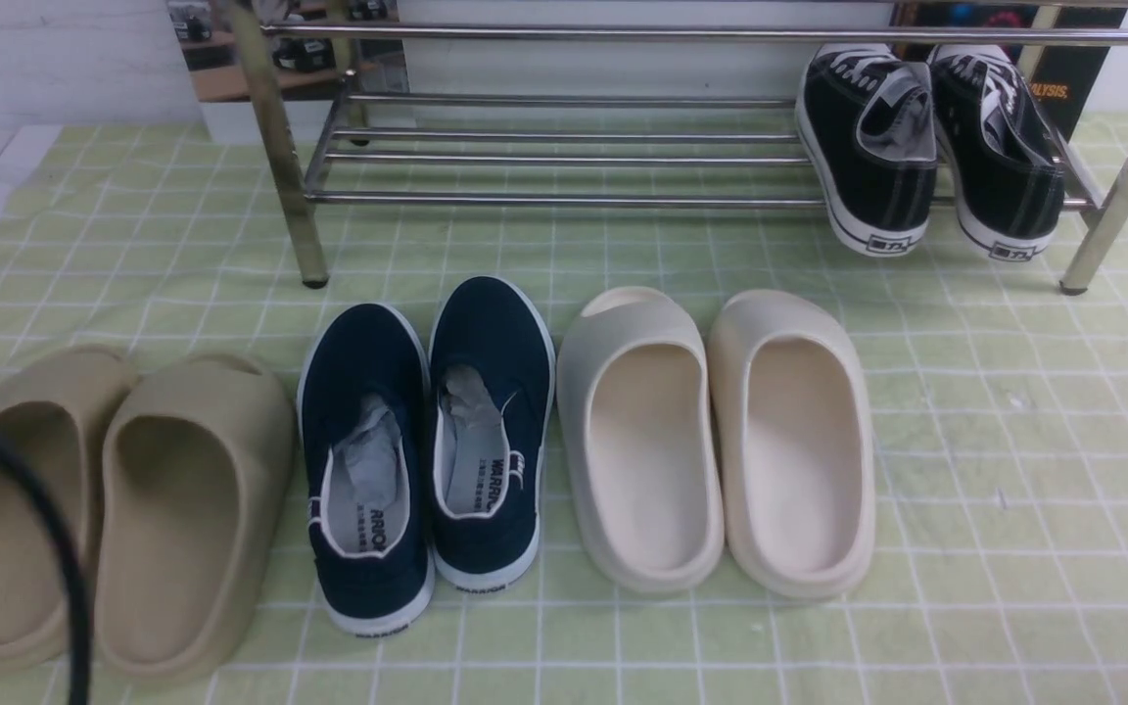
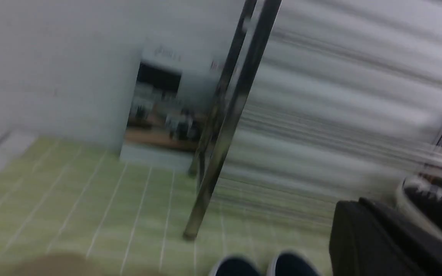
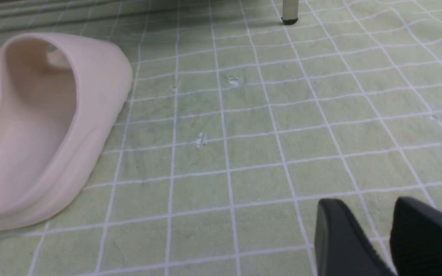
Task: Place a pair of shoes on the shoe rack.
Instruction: Use the left arm to grab the shoe closest to it
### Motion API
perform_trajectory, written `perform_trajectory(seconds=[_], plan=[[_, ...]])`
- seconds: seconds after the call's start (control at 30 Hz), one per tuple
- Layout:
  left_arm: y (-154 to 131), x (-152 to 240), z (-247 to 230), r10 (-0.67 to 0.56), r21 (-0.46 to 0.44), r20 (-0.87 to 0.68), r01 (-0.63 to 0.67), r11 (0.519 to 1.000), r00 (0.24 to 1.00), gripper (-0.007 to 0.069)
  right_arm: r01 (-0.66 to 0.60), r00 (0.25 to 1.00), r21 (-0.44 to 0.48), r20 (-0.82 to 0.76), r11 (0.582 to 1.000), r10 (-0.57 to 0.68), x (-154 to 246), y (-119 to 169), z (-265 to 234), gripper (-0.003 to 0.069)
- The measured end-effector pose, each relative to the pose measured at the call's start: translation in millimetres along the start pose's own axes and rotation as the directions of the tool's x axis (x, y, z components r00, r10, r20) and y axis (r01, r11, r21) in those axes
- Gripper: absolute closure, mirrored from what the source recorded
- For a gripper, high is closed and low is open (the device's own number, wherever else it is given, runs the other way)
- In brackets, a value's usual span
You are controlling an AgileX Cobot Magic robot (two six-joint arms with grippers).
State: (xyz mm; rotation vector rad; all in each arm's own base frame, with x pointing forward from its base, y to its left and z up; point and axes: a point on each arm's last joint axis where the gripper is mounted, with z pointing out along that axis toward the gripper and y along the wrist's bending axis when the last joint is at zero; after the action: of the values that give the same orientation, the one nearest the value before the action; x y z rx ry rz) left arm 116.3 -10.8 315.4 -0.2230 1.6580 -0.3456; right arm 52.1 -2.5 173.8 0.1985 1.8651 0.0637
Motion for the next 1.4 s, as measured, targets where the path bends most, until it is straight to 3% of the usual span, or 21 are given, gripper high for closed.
perform_trajectory(seconds=[0.03,0.07,0.1,0.17,0.23,0.37,0.5,0.63,0.7,0.9,0.93,0.97,1.1,1.2,1.4], plan=[[0,1,2,-0.003,-0.006,-0.02,0.003,1.0,1.0,0.0638,0.0,1.0,0.0,0.0,1.0,0.0,0,0,0,0.0419],[-1,3,13,-0.059,-0.05,-0.163,0.052,0.997,0.985,0.0638,0.0,1.0,0.0,0.0,1.0,0.0,0,0,0,0.0419],[-1,4,16,-0.08,-0.063,-0.204,0.068,0.996,0.976,0.0638,0.0,1.0,0.0,0.0,1.0,0.0,0,0,0,0.0419],[-8,7,36,-0.179,-0.149,-0.484,0.121,0.981,0.857,0.0638,0.0,1.0,0.0,0.0,1.0,0.0,0,0,0,0.0419],[-13,9,46,-0.203,-0.165,-0.603,0.128,0.978,0.772,0.0638,0.0,1.0,0.0,0.0,1.0,0.0,0,0,0,0.0419],[-20,18,77,-0.181,-0.138,-0.768,0.117,0.983,0.615,0.0638,0.0,1.0,0.0,0.0,1.0,0.0,0,0,0,0.0419],[-33,38,105,-0.101,-0.069,-0.836,0.079,0.994,0.54,0.0638,0.0,1.0,0.0,0.0,1.0,0.0,0,0,0,0.0419],[-46,66,127,-0.012,-0.019,-0.86,-0.009,1.0,0.51,0.0631,0.0,1.0,0.0,0.0,1.0,0.0,0,0,0,0.0419],[-47,78,138,-0.021,-0.046,-0.86,-0.036,0.998,0.51,0.0597,0.0,1.0,0.0,0.0,1.0,0.0,0,0,0,0.0419],[-39,99,178,-0.084,-0.171,-0.845,-0.116,0.978,0.529,0.0353,0.0,1.0,0.0,0.0,1.0,0.0,0,0,0,0.0419],[-39,100,179,-0.093,-0.178,-0.843,-0.112,0.978,0.53,0.0343,0.0,1.0,0.0,0.0,1.0,0.0,0,0,0,0.0419],[-37,102,190,-0.103,-0.208,-0.829,-0.132,0.969,0.55,0.0265,0.0,1.0,0.0,0.0,1.0,0.0,0,0,0,0.0419],[-33,112,207,-0.142,-0.27,-0.82,-0.156,0.95,0.554,0.0193,0.0,1.0,0.0,0.0,1.0,0.0,0,0,0,0.0419],[-27,126,214,-0.152,-0.291,-0.836,-0.191,0.937,0.528,0.023,0.0,1.0,0.0,0.0,1.0,0.0,0,0,0,0.0419],[-22,138,218,-0.167,-0.312,-0.845,-0.215,0.925,0.507,0.0485,0.0,1.0,0.0,0.0,1.0,0.0,0,0,0,0.0419]])
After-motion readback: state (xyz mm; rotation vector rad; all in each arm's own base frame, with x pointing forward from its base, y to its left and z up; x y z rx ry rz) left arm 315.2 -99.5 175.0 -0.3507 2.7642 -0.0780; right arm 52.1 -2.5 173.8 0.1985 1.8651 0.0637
